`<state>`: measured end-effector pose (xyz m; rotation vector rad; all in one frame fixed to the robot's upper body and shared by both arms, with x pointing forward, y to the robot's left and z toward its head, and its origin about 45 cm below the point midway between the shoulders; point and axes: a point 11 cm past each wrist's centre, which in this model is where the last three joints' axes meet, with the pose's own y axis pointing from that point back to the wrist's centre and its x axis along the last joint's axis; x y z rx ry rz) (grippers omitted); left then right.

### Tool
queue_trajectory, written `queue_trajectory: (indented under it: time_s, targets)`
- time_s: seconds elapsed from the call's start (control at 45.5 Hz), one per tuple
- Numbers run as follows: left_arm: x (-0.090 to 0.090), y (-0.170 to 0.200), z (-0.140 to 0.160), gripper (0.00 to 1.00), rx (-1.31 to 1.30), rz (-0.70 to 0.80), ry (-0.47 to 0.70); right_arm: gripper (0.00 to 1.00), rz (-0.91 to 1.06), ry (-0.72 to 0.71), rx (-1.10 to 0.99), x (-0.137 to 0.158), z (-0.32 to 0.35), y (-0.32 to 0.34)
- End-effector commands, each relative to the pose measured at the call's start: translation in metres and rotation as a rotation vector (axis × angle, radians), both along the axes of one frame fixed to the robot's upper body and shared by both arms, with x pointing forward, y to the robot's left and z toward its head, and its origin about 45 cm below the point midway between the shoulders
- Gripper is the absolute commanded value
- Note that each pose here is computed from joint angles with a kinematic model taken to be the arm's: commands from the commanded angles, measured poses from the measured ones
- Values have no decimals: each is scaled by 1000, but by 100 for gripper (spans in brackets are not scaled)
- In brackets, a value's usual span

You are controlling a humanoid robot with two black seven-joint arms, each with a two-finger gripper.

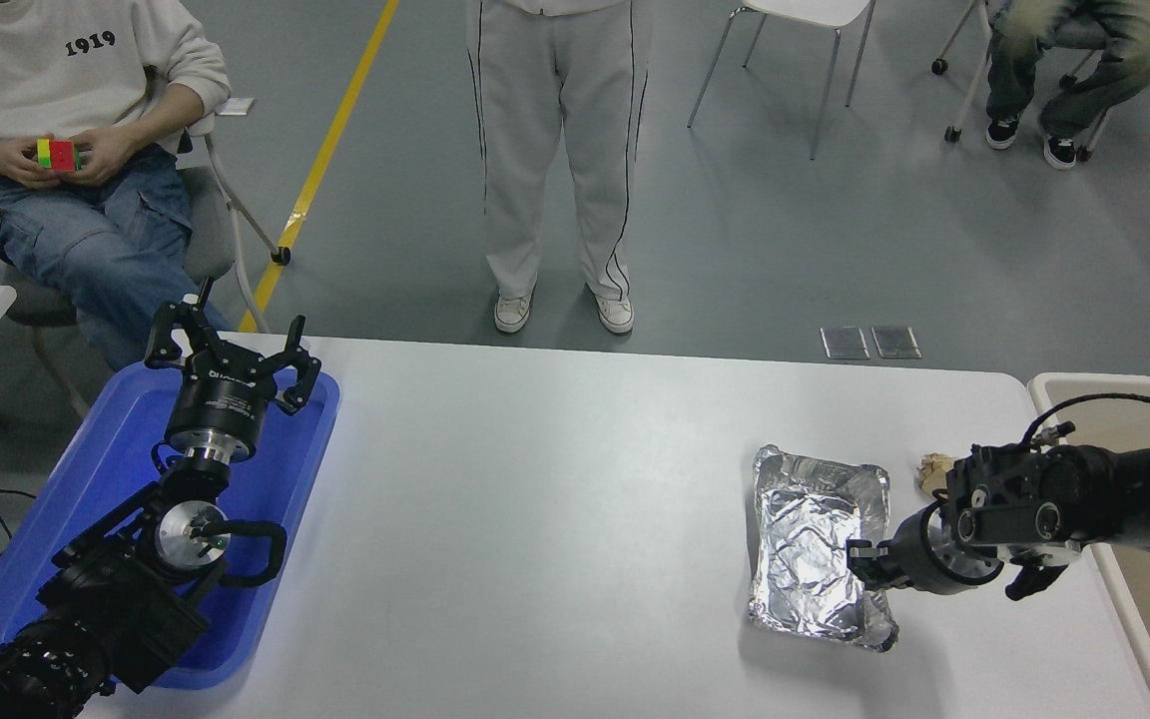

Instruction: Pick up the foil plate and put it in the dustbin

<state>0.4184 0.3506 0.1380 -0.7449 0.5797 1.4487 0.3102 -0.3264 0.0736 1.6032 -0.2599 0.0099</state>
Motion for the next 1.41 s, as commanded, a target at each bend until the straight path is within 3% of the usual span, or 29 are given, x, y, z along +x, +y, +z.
queue_trajectory:
  time_s: [0.0,0.242,0.615,1.385]
  targets:
    - [0,0,0,100,0,0,0,0,-10,9,7,-2,2,-1]
    - [0,0,0,100,0,-1,1,0,-14,49,11,-6,8,-7]
    - [0,0,0,100,0,0,0,0,46,154,-2,16,92,-19]
    - [0,0,0,100,0,0,0,0,96,113,7,19,229,-10]
